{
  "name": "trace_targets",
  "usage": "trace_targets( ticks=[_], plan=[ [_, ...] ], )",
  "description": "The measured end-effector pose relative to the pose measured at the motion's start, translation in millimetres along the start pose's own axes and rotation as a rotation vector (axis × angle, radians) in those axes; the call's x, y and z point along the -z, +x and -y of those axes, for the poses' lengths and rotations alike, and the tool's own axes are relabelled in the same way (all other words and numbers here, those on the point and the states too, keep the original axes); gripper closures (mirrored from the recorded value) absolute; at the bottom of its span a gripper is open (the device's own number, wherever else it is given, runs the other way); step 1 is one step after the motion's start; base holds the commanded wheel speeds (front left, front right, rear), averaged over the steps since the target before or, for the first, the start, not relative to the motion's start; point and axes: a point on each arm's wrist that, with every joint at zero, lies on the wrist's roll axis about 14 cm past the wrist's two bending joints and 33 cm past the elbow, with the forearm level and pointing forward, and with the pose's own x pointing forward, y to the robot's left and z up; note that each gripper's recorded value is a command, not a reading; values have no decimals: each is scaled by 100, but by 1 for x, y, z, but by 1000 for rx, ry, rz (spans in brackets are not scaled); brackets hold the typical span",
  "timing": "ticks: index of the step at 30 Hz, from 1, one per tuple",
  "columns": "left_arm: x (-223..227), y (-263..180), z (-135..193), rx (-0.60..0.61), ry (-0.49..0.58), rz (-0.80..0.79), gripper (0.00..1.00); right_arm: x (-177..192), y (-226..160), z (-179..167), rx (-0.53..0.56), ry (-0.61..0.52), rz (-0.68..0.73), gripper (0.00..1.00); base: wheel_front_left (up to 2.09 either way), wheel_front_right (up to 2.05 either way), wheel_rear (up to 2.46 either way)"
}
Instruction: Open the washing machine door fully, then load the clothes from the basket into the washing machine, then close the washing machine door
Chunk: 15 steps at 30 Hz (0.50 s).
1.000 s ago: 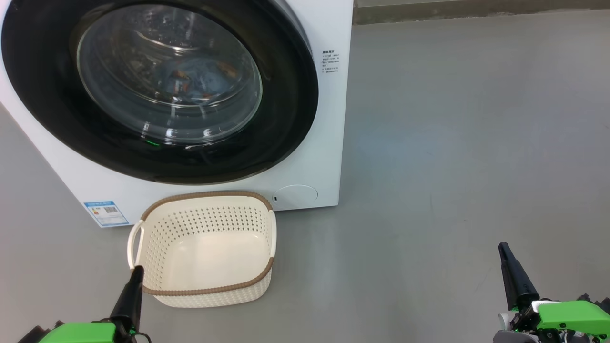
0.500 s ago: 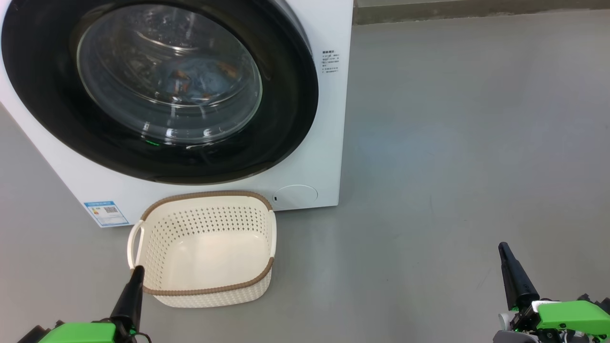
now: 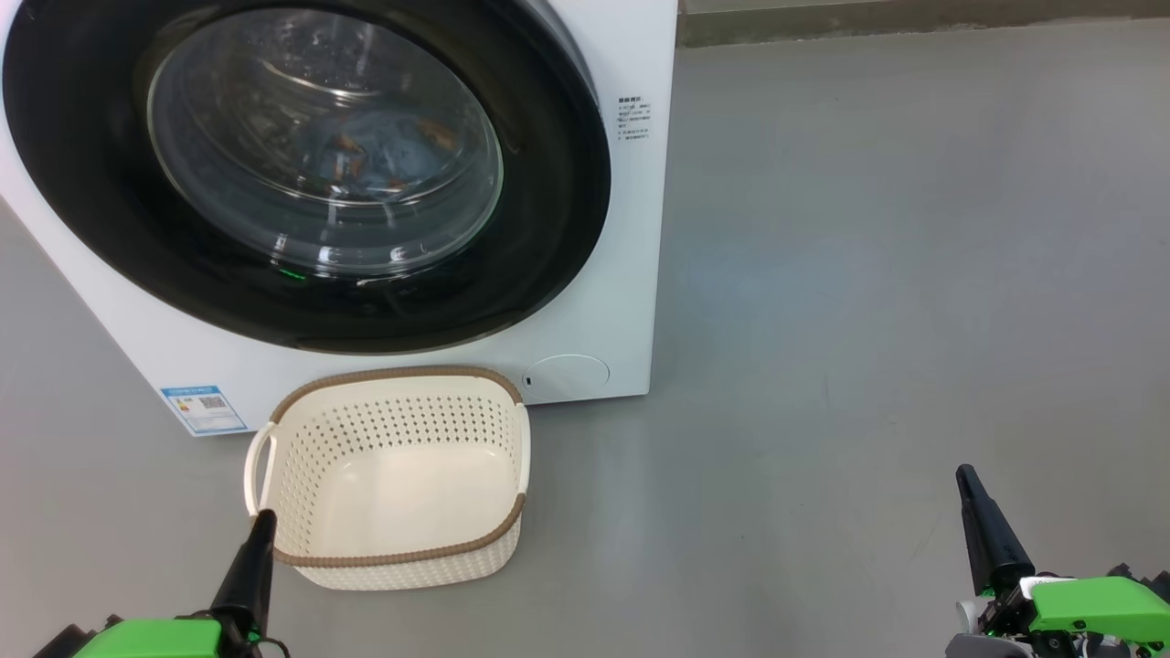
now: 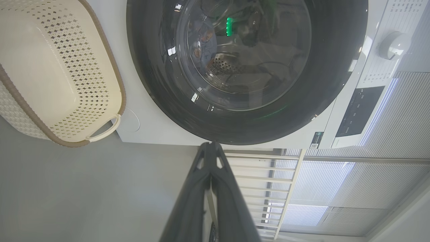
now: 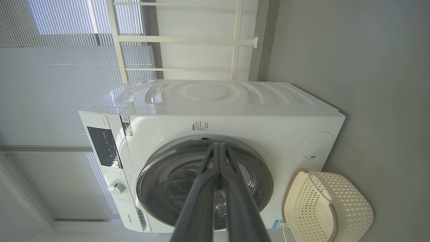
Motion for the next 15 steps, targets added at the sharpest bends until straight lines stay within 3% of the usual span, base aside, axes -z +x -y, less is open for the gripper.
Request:
trace_targets(
  ticks=[15],
  plan=[
    [0, 0, 0, 0, -1, 1, 100, 0, 0, 0, 0, 0, 0, 100, 0, 0, 0]
  ],
)
